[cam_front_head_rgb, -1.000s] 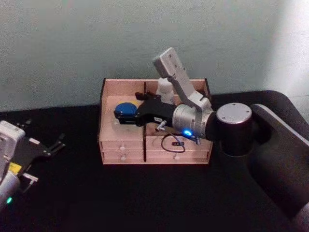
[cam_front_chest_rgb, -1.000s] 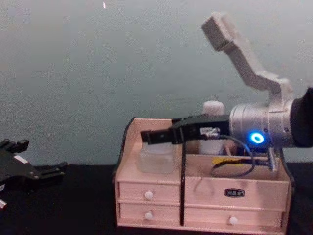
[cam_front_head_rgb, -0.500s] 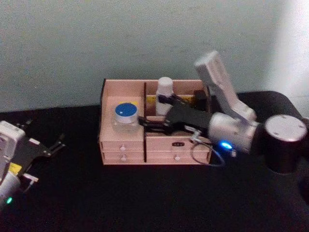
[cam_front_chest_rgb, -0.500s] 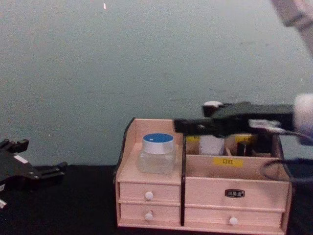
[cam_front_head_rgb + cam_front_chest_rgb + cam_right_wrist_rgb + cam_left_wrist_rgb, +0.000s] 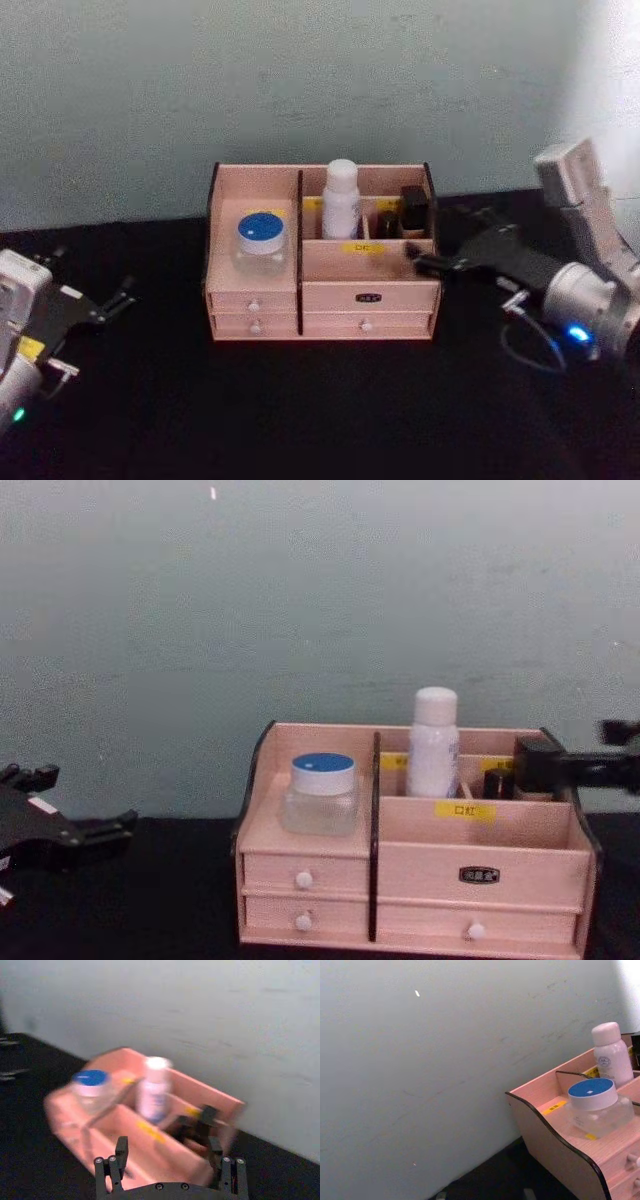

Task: Pick up the facial cleanser and watermelon frost from the table and place them into the tiered storage box.

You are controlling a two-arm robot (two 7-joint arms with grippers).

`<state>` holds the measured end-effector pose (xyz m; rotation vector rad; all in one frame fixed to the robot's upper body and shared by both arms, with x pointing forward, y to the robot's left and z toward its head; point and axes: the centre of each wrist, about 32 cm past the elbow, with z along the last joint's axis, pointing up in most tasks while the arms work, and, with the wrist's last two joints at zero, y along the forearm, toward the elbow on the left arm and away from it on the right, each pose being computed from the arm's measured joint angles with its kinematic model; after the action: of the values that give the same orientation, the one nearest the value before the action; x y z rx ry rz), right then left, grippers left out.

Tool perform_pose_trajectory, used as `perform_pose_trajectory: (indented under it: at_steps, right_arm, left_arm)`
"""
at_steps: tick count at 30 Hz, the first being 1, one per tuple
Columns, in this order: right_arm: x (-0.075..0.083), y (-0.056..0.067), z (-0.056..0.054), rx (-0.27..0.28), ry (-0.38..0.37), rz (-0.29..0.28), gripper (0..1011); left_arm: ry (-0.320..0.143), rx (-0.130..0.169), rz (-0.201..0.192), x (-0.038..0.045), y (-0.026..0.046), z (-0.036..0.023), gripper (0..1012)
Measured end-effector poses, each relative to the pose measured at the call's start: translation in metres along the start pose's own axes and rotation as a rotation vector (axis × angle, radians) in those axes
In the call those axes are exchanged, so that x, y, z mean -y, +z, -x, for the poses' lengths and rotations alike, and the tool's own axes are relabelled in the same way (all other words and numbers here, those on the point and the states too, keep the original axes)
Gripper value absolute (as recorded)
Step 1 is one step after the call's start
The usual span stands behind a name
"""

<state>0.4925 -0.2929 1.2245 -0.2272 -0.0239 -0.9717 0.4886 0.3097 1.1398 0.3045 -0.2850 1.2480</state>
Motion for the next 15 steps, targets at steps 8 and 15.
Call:
perform_pose_trajectory:
  at_steps: [8,15]
  right_arm:
    - [0.003,-0.009,-0.014,0.007,-0.309,0.037,1003]
    - [-0.014,-0.027,-0.008,0.062,-0.522,0.094,1002]
  left_arm:
    - [0.0,0.0,0.0,0.0,0.0,0.0,1001]
    - [0.0,0.0,0.0,0.0,0.0,0.0,1001]
